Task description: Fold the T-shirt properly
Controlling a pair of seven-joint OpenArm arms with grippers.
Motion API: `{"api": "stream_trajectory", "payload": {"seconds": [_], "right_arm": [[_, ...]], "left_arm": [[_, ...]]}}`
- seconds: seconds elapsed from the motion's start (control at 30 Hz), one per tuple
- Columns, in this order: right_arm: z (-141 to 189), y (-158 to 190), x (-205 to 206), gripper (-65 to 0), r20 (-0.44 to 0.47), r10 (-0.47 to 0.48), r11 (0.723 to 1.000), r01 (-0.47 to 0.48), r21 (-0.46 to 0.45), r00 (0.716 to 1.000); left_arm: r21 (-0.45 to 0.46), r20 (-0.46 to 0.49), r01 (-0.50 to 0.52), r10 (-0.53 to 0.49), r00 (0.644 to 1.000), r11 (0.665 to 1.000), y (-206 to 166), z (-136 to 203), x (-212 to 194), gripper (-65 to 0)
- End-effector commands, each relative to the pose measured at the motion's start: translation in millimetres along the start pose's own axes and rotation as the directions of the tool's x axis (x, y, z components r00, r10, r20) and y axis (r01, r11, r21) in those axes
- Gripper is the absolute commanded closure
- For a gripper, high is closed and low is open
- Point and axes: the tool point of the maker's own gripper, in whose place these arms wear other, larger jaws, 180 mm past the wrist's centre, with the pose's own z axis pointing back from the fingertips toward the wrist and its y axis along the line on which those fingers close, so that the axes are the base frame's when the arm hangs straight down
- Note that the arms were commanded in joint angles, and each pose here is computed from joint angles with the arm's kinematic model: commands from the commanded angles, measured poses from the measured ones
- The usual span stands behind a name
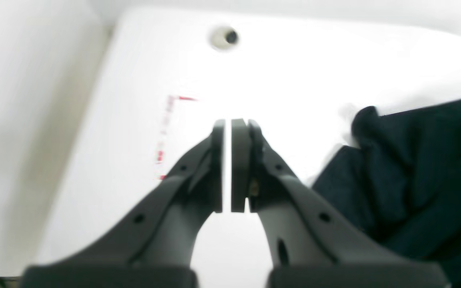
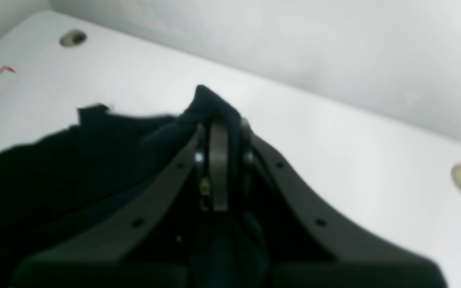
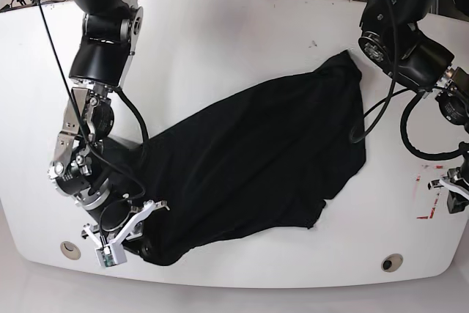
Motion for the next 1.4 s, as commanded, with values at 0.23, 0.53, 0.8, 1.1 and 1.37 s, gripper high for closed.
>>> {"api": "stream_trajectory", "payload": {"seconds": [0.23,0.53,0.8,1.1,1.37], "right_arm": [[-21.2,0.9,11.7,-0.9,0.032,-0.041,0.998,0.039,0.047,0.999],[-32.2,-4.7,6.0,-0.7,0.019,-0.080,0.995,0.078,0.055,0.997],[-31.0,-3.1,-3.3,-0.7,-0.007,-0.087,0.995,0.087,0.050,0.996],[-8.1,3.6,-20.8,-0.8,-0.030,-0.037,0.999,0.038,0.038,0.999],[5.6,11.0,-34.2,-1.1,-0.046,-0.021,0.999,0.023,0.034,0.999]], "left_arm": [[0.036,-0.055,0.065,-0.063,0.997,0.997,12.7,11.8,-14.7,0.0],[0.032,-0.089,0.128,-0.125,0.988,0.991,2.7,17.8,-32.0,-13.4],[-0.014,-0.071,0.118,-0.118,0.990,0.993,-15.4,14.2,-47.1,-28.3],[-0.026,-0.114,0.120,-0.122,0.986,0.992,-20.6,14.5,-57.3,-29.3],[-0.073,-0.184,0.091,-0.103,0.977,0.993,-25.0,15.5,-83.3,-38.7]]}}
